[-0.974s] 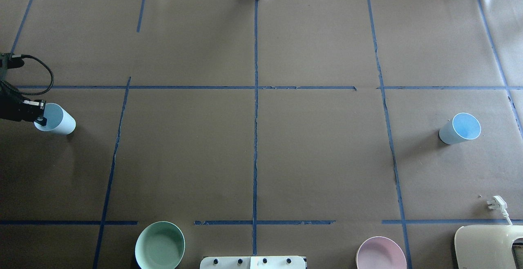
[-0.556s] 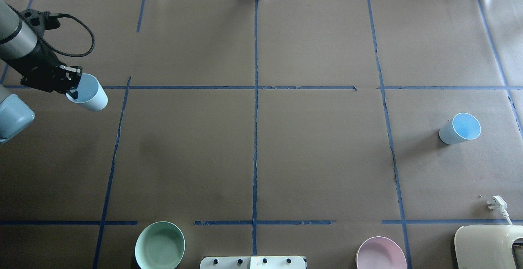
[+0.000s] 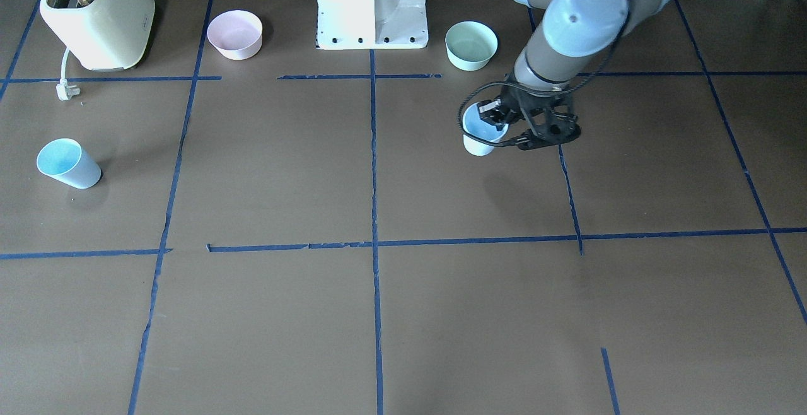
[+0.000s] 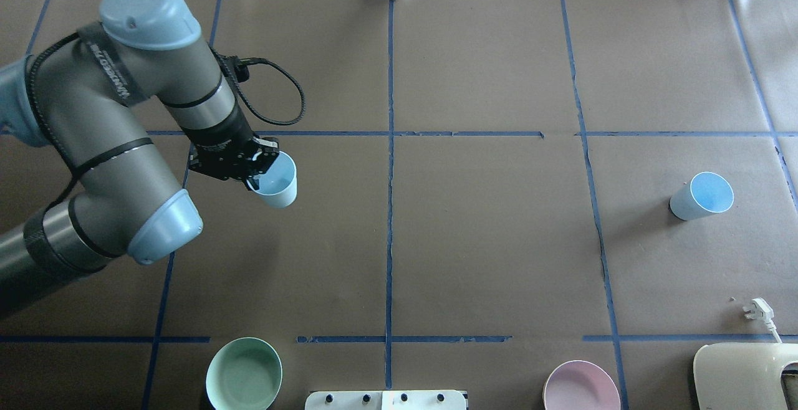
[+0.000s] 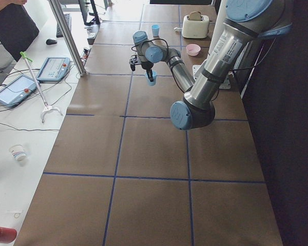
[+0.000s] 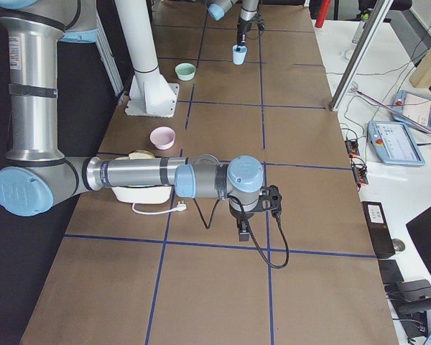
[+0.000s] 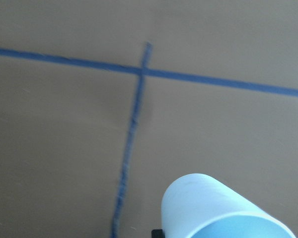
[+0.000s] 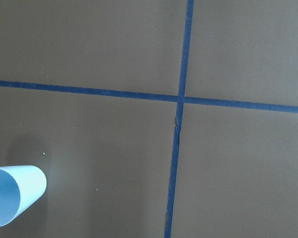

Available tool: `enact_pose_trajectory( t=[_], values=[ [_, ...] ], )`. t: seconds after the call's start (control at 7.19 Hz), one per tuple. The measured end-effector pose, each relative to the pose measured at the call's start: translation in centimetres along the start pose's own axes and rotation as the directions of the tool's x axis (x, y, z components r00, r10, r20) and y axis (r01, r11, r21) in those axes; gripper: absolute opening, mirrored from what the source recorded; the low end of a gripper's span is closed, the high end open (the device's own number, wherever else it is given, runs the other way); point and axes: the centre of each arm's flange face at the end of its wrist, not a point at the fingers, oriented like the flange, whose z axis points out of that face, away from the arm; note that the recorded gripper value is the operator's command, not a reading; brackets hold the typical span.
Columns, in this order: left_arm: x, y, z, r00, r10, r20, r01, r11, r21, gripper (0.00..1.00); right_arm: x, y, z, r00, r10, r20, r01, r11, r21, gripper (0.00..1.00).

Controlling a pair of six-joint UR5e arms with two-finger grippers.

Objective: Stack blue cups with both arms
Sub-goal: 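Carry the cup with the left gripper to the table center and set it down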

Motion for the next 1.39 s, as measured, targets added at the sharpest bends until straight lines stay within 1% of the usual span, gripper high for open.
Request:
enact_pose_trajectory(
  t=[0.28,0.56,0.83,1.11,1.25,1.39],
  values=[
    [6.8,1.2,2.3,0.998,-0.028,-0.059,0.028,1.000,0.007,0.00,-0.1,0.0,-0.1,1.000,-0.003,0.003,0.003,1.000,0.003,1.00],
    [11.6,1.6,4.7,0.997,-0.029,-0.073,0.030,0.999,0.023,0.00,-0.2,-0.1,-0.1,1.000,-0.005,0.004,0.005,1.000,0.004,1.00],
    [13.5,1.5,6.7,0.997,-0.020,-0.079,0.023,0.999,0.030,0.06,-0.3,-0.1,-0.2,1.000,-0.006,0.005,0.006,1.000,0.006,1.00],
    [14.0,1.0,7.8,0.997,-0.015,-0.080,0.018,0.999,0.042,0.06,-0.3,-0.1,-0.2,1.000,-0.005,0.009,0.005,1.000,0.007,1.00],
    [13.8,0.8,8.1,0.997,-0.015,-0.077,0.018,0.999,0.043,0.20,-0.4,-0.1,-0.2,1.000,-0.005,0.016,0.005,1.000,0.007,1.00],
    [13.6,0.7,8.4,0.997,-0.017,-0.073,0.020,0.999,0.042,0.89,-0.5,-0.1,-0.2,1.000,-0.005,0.027,0.005,1.000,0.008,1.00]
  ],
)
